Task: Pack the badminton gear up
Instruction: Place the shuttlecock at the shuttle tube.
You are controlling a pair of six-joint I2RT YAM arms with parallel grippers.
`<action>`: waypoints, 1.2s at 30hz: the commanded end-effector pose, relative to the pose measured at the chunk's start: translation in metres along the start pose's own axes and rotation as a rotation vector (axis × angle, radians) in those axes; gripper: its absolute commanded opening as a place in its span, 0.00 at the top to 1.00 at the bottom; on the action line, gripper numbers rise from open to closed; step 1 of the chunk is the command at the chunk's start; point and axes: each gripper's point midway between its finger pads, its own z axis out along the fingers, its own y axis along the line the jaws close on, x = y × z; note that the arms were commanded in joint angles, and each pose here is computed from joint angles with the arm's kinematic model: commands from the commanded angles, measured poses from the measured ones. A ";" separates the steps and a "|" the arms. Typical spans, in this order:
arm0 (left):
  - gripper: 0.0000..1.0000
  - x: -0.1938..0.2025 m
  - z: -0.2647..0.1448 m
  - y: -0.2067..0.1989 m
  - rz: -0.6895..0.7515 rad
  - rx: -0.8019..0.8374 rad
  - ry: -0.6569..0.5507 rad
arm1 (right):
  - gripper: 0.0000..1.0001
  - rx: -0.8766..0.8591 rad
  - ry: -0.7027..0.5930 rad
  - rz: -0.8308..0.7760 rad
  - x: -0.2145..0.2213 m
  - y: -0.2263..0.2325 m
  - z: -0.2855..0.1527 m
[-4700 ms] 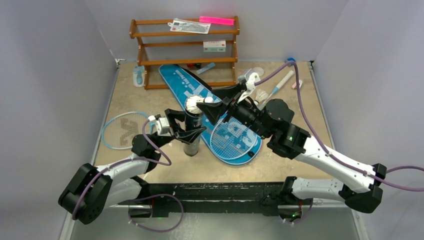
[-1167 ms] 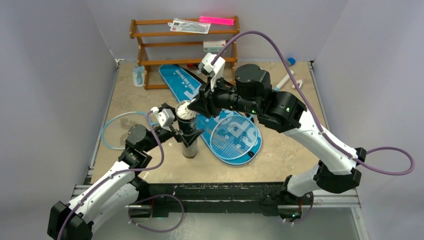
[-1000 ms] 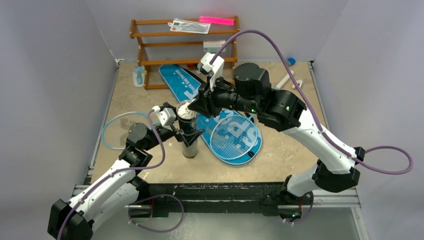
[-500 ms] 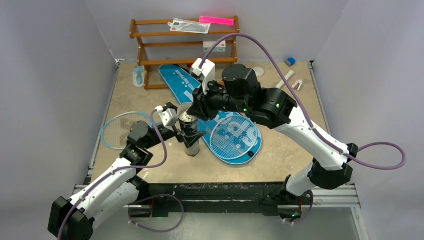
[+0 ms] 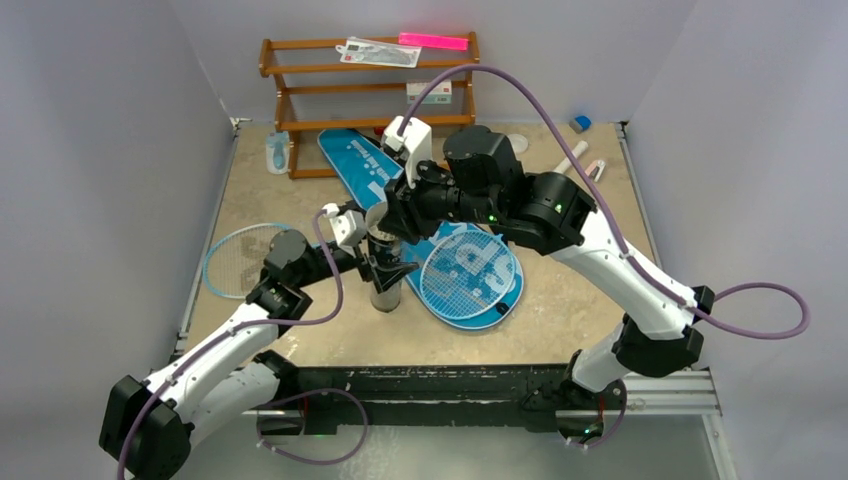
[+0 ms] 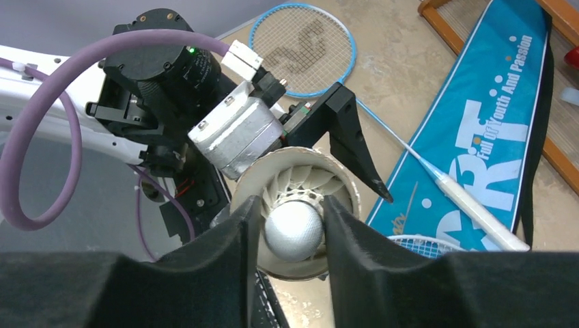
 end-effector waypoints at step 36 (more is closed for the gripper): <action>0.57 -0.004 0.005 -0.009 -0.028 0.056 -0.019 | 1.00 0.016 -0.262 -0.017 -0.042 0.003 -0.031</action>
